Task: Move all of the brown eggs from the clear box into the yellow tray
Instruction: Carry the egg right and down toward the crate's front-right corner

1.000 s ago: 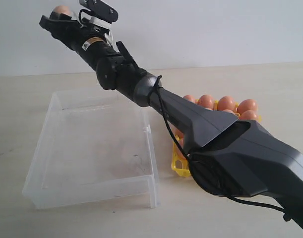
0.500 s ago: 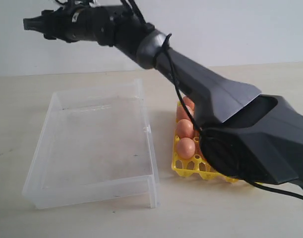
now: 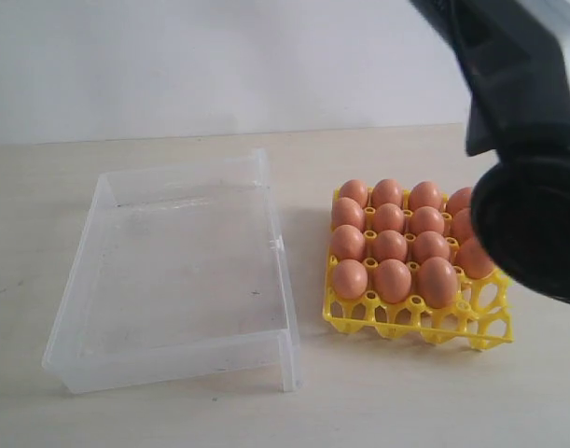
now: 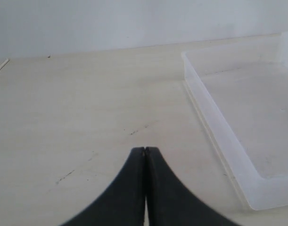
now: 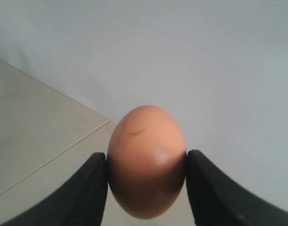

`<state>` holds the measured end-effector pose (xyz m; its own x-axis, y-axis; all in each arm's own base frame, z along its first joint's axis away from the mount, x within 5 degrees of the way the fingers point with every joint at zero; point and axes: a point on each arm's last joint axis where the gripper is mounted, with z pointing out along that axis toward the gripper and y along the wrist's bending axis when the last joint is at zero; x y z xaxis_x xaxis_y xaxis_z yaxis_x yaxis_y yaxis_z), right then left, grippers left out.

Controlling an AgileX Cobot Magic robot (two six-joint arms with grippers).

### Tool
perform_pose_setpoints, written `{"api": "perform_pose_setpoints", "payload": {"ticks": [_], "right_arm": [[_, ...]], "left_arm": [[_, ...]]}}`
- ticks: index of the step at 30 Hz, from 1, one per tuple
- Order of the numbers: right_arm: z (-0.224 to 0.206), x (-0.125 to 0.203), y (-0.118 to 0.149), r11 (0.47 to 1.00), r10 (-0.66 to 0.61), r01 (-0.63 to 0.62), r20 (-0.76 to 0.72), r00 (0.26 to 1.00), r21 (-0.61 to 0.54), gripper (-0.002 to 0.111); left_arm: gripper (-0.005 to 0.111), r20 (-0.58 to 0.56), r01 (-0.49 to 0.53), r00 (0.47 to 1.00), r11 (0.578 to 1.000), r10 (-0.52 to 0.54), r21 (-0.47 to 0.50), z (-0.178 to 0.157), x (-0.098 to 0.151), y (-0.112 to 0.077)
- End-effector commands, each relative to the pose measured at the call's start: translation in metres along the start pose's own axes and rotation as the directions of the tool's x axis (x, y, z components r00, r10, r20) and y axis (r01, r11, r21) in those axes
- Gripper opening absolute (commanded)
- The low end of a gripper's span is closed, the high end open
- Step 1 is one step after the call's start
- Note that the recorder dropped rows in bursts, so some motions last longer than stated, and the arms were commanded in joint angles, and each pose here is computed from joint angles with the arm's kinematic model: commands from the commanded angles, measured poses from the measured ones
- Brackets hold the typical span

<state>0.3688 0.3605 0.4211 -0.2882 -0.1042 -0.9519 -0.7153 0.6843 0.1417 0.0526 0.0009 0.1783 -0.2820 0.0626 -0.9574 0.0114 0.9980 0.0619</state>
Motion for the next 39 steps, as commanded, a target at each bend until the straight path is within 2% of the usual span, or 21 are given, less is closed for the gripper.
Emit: {"api": "perform_pose_setpoints", "payload": {"ticks": [1,7,14,18,21,23,29,34,37,39], "right_arm": [[-0.047,-0.032,0.0,0.997,-0.049,0.049,0.003,0.999,0.065,0.0],[-0.079,-0.041,0.019,0.999,-0.018,0.015,-0.077,0.997,-0.032,0.0],[-0.137,-0.071,0.029,0.997,-0.073,0.072,-0.023,0.997,-0.035,0.0],[-0.186,-0.092,0.029,0.994,-0.111,0.11,0.039,0.993,0.028,0.0],[-0.225,-0.11,0.027,0.985,-0.149,0.136,0.134,0.98,0.102,0.0],[-0.244,-0.119,0.029,0.984,-0.159,0.137,0.209,0.965,0.113,0.0],[-0.26,-0.129,0.032,0.95,-0.304,0.269,0.28,0.911,0.156,0.0],[-0.25,-0.112,0.025,0.916,-0.38,0.36,0.097,0.92,0.177,0.0],[-0.24,-0.086,0.015,0.89,-0.404,0.41,-0.069,0.912,0.201,0.0],[-0.242,-0.072,0.01,0.872,-0.424,0.44,-0.12,0.898,0.215,0.0]], "left_arm": [[0.0,0.001,-0.005,1.0,1.0,0.005,-0.004,0.0,-0.001,0.0],[0.0,0.001,-0.005,1.0,1.0,0.005,-0.004,0.0,-0.001,0.0],[0.0,0.001,-0.003,1.0,1.0,0.003,-0.004,0.0,-0.001,0.0],[0.0,0.001,-0.003,1.0,1.0,0.003,-0.004,0.0,-0.001,0.0],[0.0,0.001,-0.003,1.0,1.0,0.003,-0.004,0.0,-0.001,0.0],[0.0,0.001,-0.005,1.0,1.0,0.005,-0.004,0.0,-0.001,0.0],[0.0,0.001,-0.005,1.0,1.0,0.005,-0.004,0.0,-0.001,0.0],[0.0,0.001,-0.005,1.0,1.0,0.005,-0.004,0.0,-0.001,0.0],[0.0,0.001,-0.005,1.0,1.0,0.005,-0.004,0.0,-0.001,0.0],[0.0,0.001,-0.005,1.0,1.0,0.005,-0.004,0.0,-0.001,0.0]]}}
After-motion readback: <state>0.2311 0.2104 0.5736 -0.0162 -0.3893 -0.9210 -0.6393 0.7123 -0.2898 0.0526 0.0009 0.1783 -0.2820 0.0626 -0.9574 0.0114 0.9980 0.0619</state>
